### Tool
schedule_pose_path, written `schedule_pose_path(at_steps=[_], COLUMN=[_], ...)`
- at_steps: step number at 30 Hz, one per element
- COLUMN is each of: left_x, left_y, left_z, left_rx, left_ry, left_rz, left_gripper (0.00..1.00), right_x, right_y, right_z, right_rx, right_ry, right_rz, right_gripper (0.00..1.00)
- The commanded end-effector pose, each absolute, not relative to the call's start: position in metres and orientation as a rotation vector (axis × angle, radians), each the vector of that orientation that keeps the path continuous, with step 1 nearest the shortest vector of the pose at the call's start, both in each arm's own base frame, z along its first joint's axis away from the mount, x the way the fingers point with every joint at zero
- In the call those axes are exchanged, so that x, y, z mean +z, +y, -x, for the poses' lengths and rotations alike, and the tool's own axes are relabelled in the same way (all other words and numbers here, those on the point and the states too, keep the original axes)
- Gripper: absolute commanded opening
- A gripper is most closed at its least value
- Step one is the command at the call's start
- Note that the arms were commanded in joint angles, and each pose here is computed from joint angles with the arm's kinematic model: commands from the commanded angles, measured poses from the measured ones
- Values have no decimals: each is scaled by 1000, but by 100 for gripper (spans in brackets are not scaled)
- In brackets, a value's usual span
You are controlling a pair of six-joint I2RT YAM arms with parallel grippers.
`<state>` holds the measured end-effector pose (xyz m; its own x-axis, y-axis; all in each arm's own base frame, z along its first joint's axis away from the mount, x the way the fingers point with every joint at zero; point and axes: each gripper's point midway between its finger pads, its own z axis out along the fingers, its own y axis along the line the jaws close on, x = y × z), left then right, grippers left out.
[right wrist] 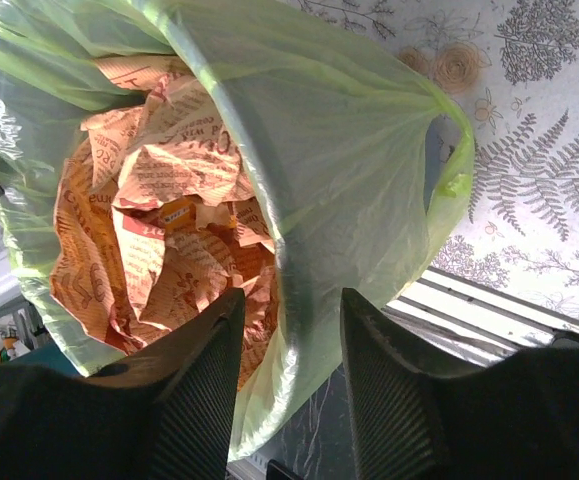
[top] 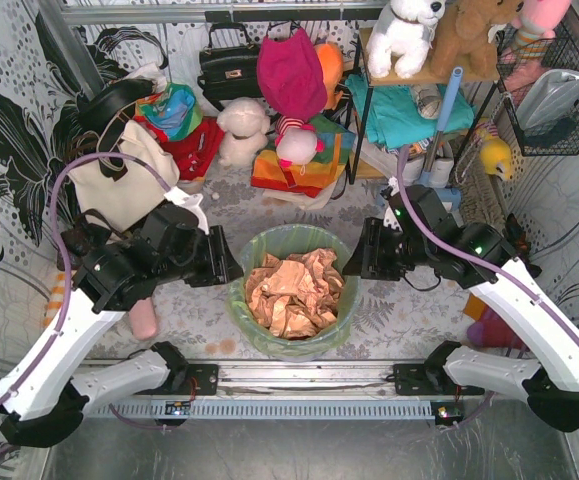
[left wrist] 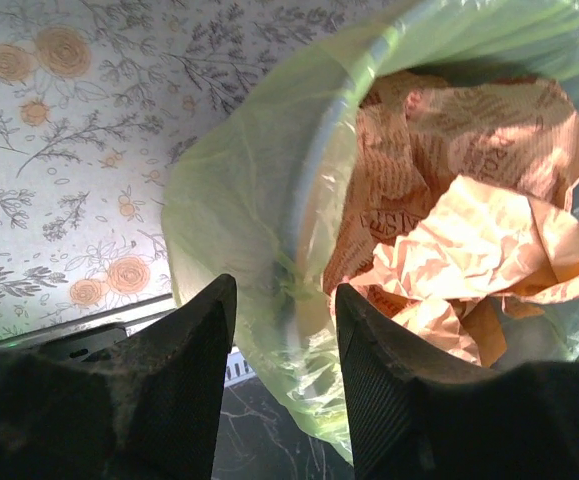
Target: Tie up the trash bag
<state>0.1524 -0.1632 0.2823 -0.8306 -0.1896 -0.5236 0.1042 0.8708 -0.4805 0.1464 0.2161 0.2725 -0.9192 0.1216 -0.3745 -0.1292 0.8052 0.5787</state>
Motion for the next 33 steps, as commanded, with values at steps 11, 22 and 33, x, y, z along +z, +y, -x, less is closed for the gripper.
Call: schedule_pose_path(at_steps=[11, 22, 33], left_x=[271, 276, 285], left_y=[-184, -193, -191], left_z=[-142, -149, -181], left_rx=[-685, -711, -545], left_ry=[2506, 2471, 2411], left_rz=[-36, -33, -57], left_gripper=[40, 22, 3], right_x=[257, 264, 282], right_y=[207, 211, 222], right_z=[-133, -143, -181], right_rx=[840, 827, 765], right_ry=[2654, 2623, 2515], right_rz=[-21, -10, -13], right_gripper=[28, 10, 0])
